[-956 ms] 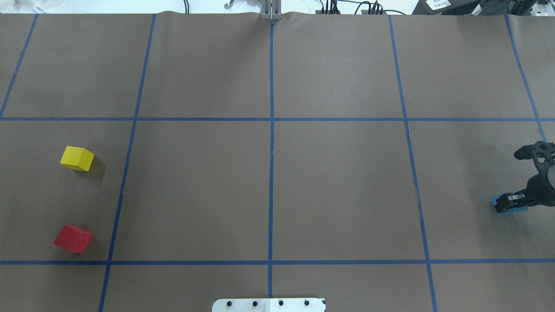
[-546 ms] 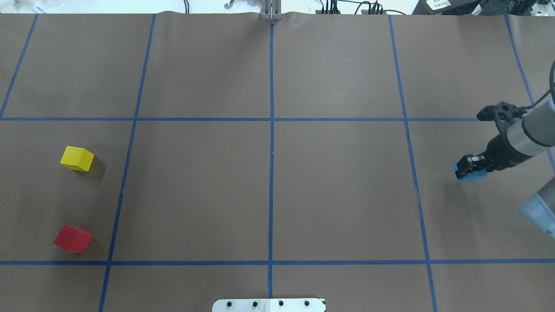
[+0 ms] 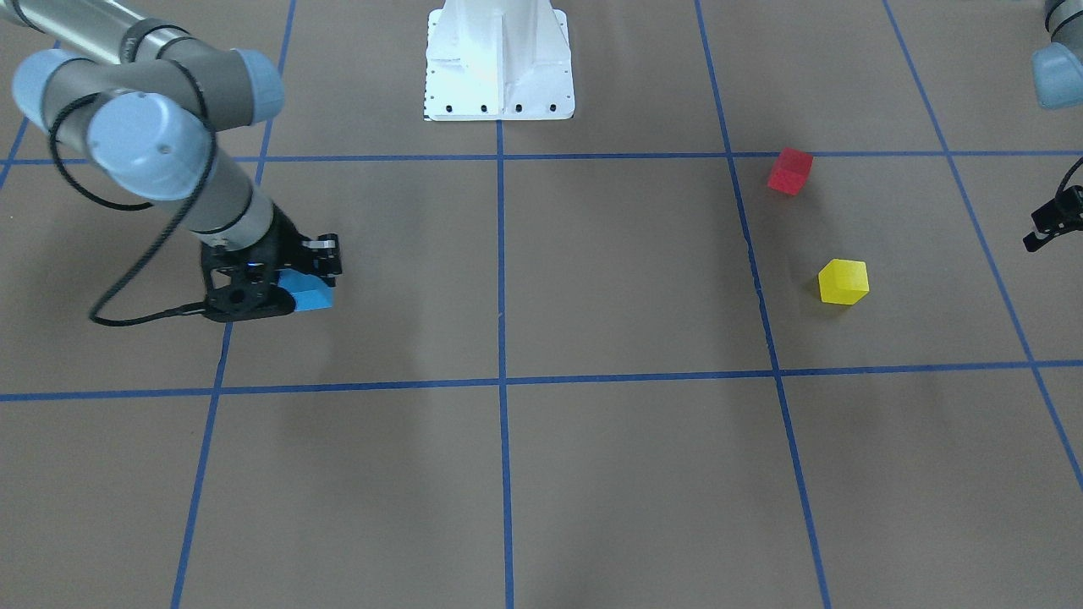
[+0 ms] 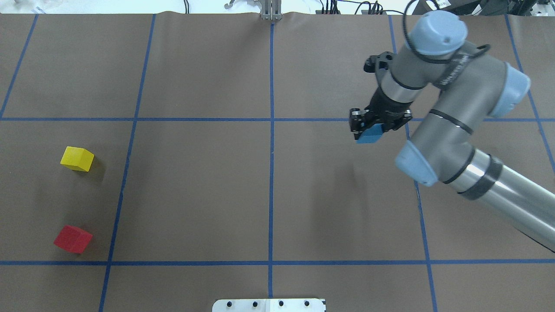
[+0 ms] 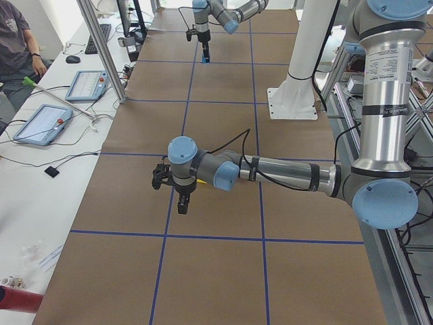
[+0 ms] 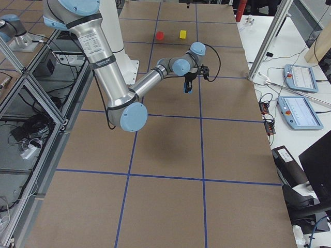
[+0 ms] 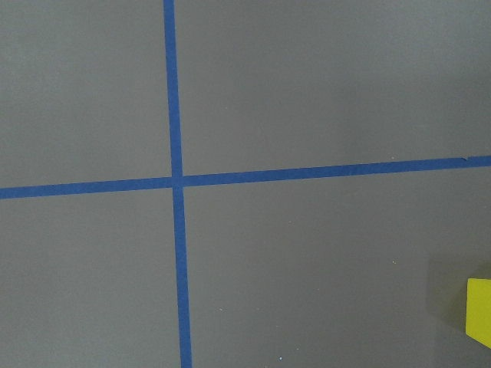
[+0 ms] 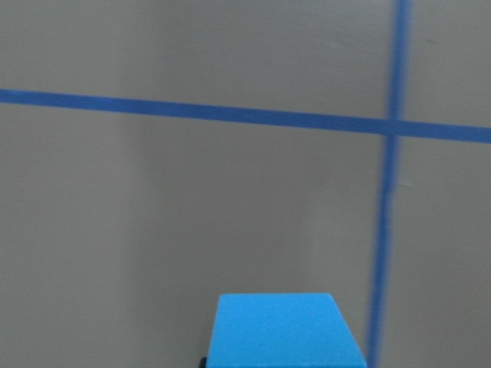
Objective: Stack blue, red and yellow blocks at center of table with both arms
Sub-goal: 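Carry the blue cube with the right gripper to the table center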
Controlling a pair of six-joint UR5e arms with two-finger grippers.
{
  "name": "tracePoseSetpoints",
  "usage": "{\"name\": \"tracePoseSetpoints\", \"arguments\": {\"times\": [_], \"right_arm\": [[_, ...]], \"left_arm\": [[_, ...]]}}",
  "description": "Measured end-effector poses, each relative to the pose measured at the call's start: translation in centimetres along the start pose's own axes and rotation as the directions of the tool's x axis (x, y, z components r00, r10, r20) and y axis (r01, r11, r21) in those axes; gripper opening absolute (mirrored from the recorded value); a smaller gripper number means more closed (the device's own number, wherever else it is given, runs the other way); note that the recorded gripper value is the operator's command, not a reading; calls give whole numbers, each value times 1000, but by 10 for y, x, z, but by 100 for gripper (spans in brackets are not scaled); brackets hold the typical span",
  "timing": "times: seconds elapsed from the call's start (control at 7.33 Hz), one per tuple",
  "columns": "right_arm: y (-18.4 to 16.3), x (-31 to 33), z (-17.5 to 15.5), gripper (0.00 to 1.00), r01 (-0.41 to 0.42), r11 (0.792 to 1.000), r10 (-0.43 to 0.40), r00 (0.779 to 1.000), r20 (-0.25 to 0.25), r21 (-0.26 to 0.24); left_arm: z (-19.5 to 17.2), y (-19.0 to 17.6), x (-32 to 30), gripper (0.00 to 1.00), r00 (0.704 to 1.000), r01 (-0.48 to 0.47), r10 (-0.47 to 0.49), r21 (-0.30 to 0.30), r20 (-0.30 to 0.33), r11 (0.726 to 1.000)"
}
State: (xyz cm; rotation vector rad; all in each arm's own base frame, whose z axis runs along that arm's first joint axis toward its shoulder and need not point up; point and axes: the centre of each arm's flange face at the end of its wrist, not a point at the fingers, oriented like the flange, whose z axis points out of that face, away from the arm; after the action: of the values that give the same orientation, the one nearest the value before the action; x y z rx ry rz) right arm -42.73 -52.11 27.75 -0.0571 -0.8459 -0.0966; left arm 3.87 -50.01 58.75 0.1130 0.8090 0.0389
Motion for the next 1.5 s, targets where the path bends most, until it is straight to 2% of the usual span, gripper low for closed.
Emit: {"name": "tracePoseSetpoints", "arguments": {"times": [0.14,0.41,0.68,0.96,1.5], "right_arm": [[-7,-59,10,0,6,1000,-6,1000,-13,12],[-29,-127,38,0,-5,1000,5,1000,-24,27],[-43,-151,64,0,-27,999,28,999,-15,46],[-48,-168,77,0,-73,996,74,997,-22,41],[-45,-173,100,0,-73,997,74,997,-33,35]], "left_arm": [[2,-2,1,100,1000,0,0,-3,-1,1000],[3,-5,2,100,1000,0,0,-3,-1,1000],[3,-5,2,100,1000,-1,1,-2,-2,1000],[3,-5,2,100,1000,0,0,-3,-1,1000],[4,-5,0,100,1000,1,-1,-5,0,1000]]}}
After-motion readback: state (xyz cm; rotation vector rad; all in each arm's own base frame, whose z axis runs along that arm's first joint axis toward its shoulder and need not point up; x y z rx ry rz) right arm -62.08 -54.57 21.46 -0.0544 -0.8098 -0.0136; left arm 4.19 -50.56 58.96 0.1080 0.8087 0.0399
